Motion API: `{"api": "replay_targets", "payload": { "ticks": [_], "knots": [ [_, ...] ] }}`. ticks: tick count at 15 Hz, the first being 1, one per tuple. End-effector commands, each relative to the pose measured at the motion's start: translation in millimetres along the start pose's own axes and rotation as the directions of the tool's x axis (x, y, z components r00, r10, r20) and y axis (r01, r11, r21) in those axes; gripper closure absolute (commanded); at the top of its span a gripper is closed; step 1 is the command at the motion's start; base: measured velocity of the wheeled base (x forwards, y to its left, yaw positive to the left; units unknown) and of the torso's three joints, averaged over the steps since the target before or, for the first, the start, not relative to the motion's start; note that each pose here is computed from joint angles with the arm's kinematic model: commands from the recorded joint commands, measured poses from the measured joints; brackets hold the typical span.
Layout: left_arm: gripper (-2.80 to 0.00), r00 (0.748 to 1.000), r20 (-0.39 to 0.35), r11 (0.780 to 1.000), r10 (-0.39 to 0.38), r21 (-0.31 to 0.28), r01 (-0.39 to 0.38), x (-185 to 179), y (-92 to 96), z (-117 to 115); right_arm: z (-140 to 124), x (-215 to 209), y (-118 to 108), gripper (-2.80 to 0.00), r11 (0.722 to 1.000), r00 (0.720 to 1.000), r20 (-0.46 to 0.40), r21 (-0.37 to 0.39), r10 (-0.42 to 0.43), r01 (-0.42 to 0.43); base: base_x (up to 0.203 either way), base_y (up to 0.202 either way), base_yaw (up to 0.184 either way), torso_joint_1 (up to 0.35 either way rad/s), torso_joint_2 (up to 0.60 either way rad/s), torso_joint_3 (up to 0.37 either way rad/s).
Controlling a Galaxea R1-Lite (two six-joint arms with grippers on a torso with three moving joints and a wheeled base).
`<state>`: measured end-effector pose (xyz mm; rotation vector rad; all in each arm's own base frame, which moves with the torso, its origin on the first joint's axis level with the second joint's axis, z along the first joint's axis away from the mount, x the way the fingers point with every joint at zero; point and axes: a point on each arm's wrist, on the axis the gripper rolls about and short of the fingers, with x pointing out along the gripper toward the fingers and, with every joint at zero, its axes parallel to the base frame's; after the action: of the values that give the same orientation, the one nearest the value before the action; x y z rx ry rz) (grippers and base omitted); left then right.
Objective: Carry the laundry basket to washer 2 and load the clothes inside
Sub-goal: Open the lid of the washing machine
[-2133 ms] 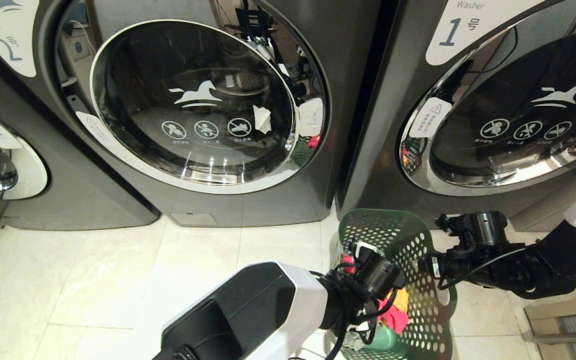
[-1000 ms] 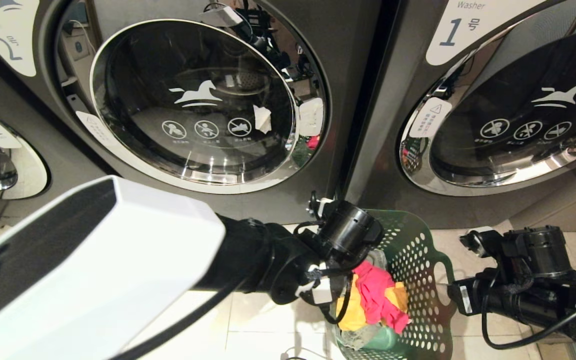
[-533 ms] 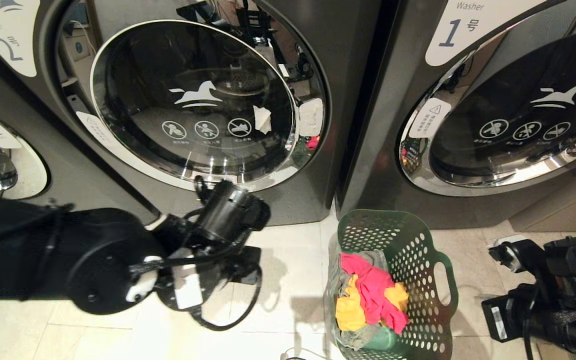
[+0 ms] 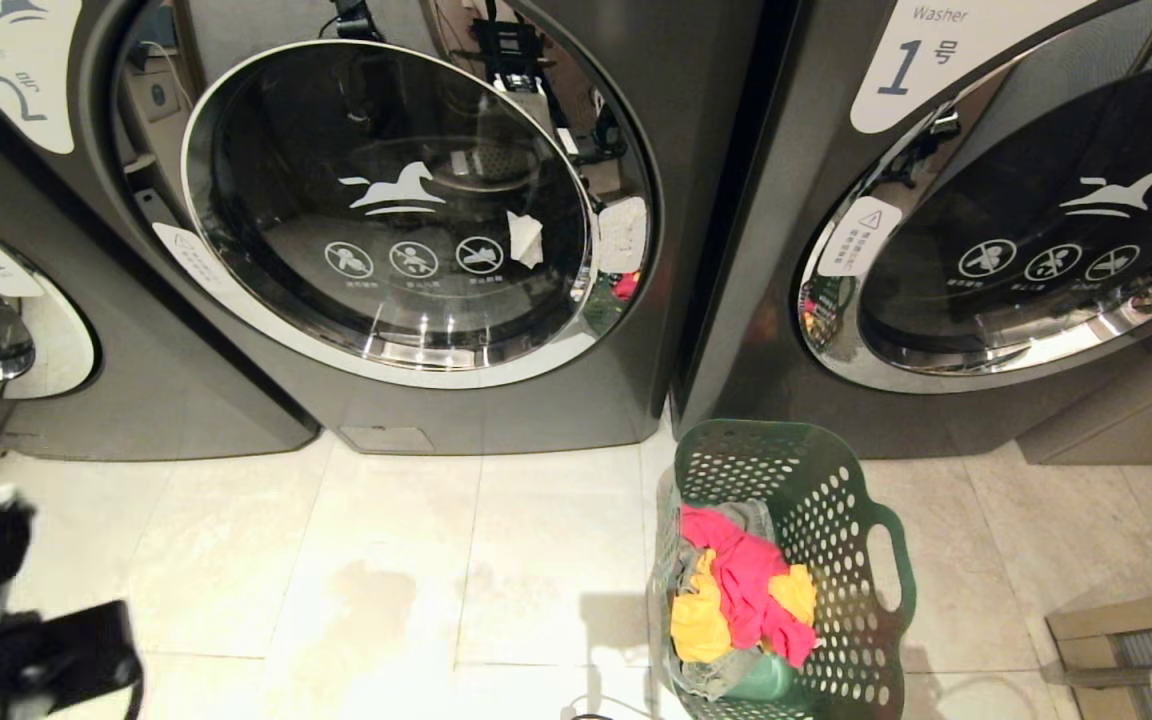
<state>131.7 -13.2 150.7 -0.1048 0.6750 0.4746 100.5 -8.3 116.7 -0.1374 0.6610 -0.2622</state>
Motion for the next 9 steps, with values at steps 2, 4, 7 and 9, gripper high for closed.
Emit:
{"api": "replay_targets", "payload": {
  "ticks": [2, 4, 7, 9],
  "knots": [
    [0.0, 0.998, 0.019, 0.993, 0.064, -0.105, -0.061, -15.7, 45.5, -58.3, -34.3, -12.4, -2.2, 0.0, 0.998, 1.0, -0.003, -0.059, -0.009, 0.009, 0.0, 0.0, 0.0, 0.0, 0.0, 0.0],
    [0.0, 0.998, 0.051, 0.993, 0.029, -0.113, -0.023, -22.2, 55.7, -81.1, -51.9, -16.8, -1.6, 0.0, 0.994, 1.0, 0.004, -0.108, 0.012, -0.011, 0.0, 0.0, 0.0, 0.0, 0.0, 0.0],
    [0.0, 0.978, 0.13, 0.985, -0.166, -0.027, 0.171, -38.8, 66.5, -101.4, -64.9, -30.8, -1.6, 0.0, 0.983, 0.987, 0.084, -0.135, 0.134, -0.122, 0.0, 0.0, 0.0, 0.0, 0.0, 0.0],
    [0.0, 0.93, 0.172, 0.943, -0.325, 0.134, 0.304, -47.5, 72.0, -117.4, -73.0, -39.7, -1.7, 0.0, 0.968, 0.974, 0.09, -0.163, 0.208, -0.192, 0.0, 0.0, 0.0, 0.0, 0.0, 0.0]
  ]
}}
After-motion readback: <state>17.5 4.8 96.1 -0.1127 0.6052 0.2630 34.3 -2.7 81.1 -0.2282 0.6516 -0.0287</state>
